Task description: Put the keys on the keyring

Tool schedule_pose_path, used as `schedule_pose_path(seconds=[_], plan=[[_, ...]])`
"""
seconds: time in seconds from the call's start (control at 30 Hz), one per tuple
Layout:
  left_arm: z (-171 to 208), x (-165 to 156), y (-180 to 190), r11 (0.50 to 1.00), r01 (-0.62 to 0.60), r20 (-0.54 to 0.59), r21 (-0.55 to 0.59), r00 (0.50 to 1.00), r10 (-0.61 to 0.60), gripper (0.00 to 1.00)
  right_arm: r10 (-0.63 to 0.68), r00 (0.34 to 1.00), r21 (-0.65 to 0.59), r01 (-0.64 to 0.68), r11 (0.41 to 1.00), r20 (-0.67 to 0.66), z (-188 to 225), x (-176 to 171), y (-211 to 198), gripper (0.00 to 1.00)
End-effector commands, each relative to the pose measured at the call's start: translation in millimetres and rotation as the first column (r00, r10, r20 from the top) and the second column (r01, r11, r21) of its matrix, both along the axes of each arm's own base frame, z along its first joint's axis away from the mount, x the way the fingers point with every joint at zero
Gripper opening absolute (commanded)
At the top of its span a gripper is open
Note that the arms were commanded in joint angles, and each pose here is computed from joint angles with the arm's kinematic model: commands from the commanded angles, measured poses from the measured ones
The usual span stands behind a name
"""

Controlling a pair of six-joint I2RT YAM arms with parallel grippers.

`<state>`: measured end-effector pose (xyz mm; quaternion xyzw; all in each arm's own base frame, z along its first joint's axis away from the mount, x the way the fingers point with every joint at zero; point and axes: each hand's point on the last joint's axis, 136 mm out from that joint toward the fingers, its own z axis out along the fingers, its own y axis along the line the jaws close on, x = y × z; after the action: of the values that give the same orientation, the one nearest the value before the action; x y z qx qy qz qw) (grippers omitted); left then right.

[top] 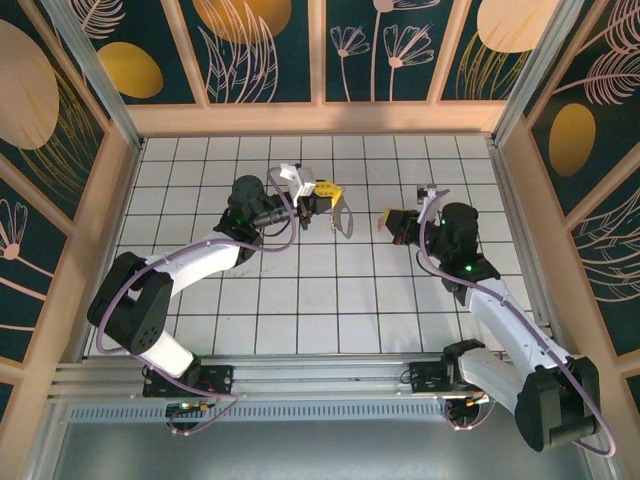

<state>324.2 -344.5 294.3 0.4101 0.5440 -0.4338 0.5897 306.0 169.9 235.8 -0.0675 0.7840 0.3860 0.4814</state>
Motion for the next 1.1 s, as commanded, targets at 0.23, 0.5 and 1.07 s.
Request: schedule_pose_path(seconds=[0.23,0.5,1.07], plan=[[23,-5,-7,1.000,0.030,0.072,0.004,0.997,-0.030,0.00,0.208,0.959,0.135,-0.236,0.962,0.194,51,-24,23,0.00],[18,-8,-11,0.998,0.052,0.075,0.018,0.996,-0.053,0.00,0.229,0.935,0.168,-0.279,0.945,0.270,67,-31,26,0.00],[10,-16,-25,0.993,0.111,0.050,0.036,0.992,-0.113,0.00,0.237,0.895,0.159,-0.315,0.936,0.378,89,-29,36,0.00]])
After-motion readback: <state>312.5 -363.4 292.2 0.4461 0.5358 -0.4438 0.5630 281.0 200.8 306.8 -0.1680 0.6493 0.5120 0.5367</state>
